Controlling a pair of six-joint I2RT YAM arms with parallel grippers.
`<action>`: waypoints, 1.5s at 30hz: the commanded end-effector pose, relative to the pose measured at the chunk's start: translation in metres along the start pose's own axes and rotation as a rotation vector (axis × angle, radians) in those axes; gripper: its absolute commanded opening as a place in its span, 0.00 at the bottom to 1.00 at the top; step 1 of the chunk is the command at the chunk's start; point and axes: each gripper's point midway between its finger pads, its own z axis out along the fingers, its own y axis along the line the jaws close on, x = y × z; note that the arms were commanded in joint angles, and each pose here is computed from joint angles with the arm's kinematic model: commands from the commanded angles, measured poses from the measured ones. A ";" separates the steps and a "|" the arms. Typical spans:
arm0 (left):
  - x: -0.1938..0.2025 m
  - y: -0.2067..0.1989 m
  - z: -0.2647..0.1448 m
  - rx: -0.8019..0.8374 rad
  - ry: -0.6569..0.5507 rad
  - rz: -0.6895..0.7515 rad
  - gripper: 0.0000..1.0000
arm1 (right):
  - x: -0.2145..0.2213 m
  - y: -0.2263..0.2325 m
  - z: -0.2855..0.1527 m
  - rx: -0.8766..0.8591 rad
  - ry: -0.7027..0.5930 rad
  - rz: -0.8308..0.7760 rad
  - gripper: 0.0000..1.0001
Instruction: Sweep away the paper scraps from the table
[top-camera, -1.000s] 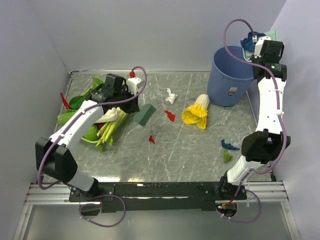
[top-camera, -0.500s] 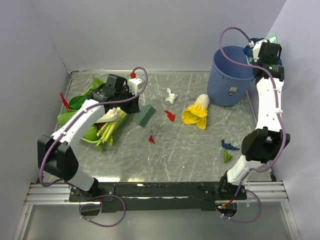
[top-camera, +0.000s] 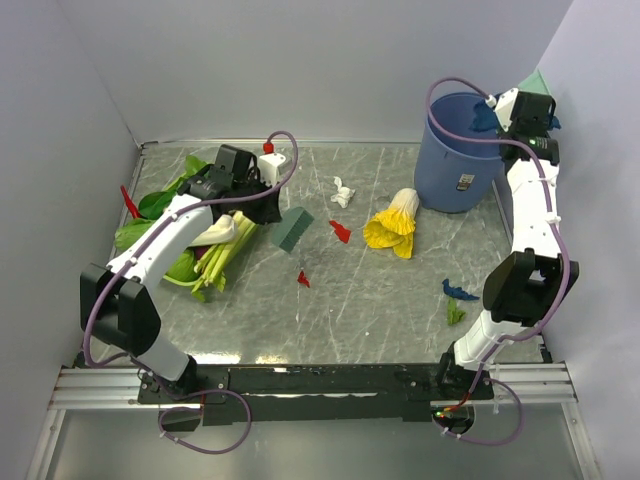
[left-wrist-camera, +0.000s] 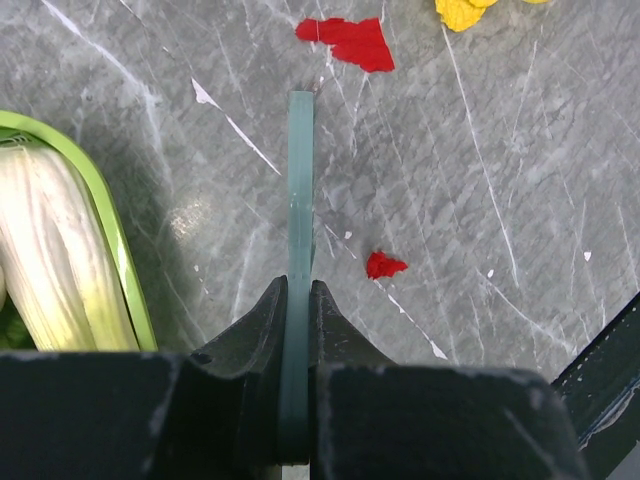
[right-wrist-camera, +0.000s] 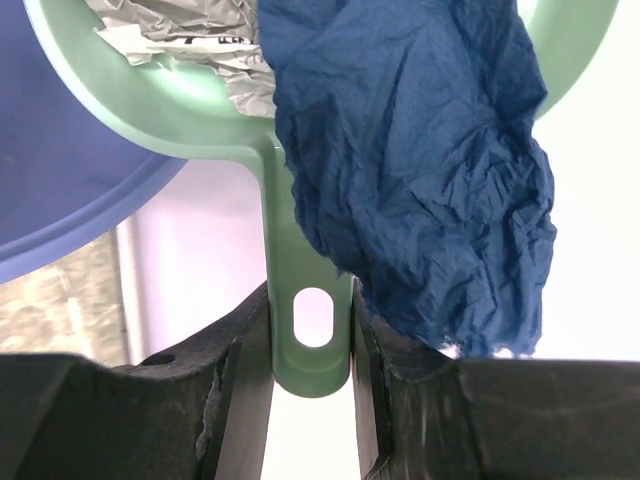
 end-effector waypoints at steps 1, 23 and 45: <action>-0.030 -0.005 -0.010 0.017 -0.087 0.038 0.01 | -0.002 -0.025 -0.010 0.102 -0.010 -0.099 0.00; -0.028 -0.007 -0.009 0.025 -0.084 0.038 0.01 | -0.010 -0.018 -0.024 0.179 -0.079 -0.139 0.00; -0.036 -0.012 -0.014 0.040 -0.106 0.039 0.01 | -0.029 -0.022 -0.054 0.311 -0.121 -0.389 0.00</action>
